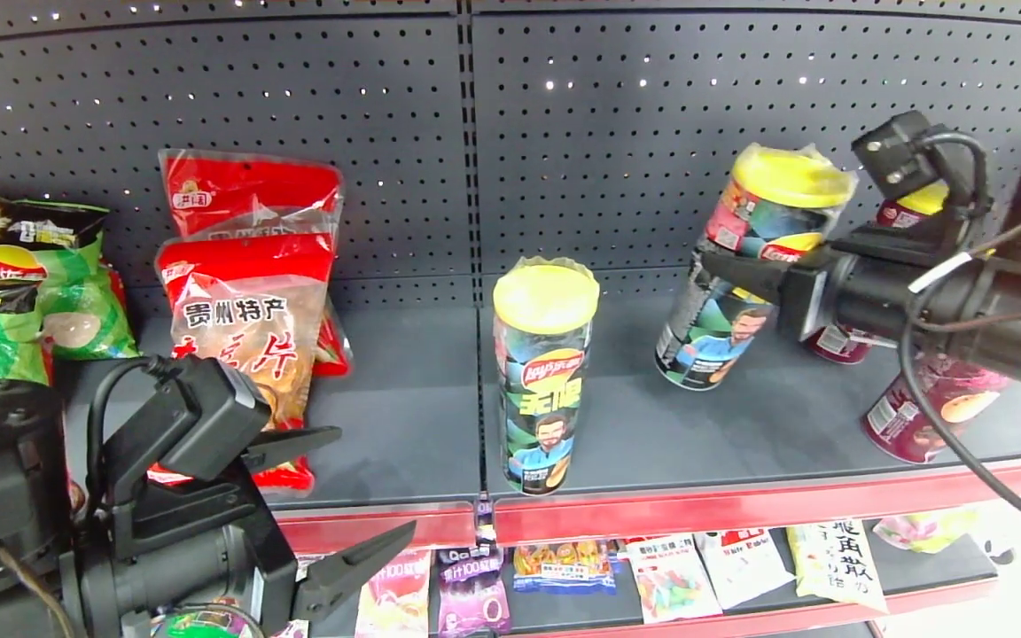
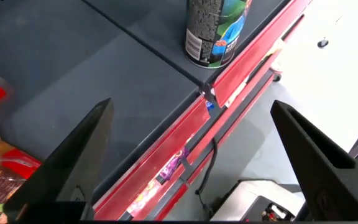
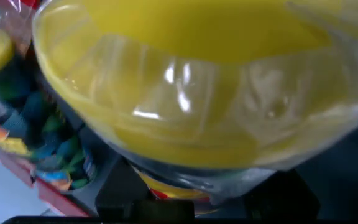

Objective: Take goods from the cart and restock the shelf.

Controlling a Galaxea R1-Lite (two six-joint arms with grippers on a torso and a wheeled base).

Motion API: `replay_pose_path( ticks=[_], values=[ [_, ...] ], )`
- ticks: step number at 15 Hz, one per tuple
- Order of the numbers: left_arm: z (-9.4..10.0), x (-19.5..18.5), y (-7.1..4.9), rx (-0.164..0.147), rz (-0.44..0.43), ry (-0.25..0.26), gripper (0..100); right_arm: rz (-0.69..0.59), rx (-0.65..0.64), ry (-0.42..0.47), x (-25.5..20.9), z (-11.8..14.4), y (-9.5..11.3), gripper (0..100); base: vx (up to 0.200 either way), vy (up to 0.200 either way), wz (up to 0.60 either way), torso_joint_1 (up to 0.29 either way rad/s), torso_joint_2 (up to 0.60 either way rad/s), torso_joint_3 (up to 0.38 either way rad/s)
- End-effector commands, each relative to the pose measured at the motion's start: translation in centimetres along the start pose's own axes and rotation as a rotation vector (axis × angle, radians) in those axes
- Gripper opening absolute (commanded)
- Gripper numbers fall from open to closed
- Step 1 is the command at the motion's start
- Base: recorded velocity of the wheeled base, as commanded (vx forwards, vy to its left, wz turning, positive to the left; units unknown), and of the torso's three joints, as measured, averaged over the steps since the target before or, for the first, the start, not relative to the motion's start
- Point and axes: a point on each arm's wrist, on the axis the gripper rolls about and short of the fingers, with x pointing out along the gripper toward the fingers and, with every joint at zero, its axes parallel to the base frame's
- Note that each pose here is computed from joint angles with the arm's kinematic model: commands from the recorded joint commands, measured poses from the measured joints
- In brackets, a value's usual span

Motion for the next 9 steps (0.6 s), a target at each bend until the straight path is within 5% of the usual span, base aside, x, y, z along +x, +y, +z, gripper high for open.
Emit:
replay_pose_path(
  ticks=[1,9],
  values=[
    [0.1,0.0,0.0,0.002,0.001,-0.004,100,0.037,0.021,0.023,4.7,-1.5,0.3,0,0.000,0.000,0.00,0.000,0.00,0.000],
    [0.2,-0.4,0.0,0.002,0.019,-0.013,100,0.133,0.010,-0.003,11.9,-2.0,2.2,0,0.000,0.000,0.00,0.000,0.00,0.000]
  ],
)
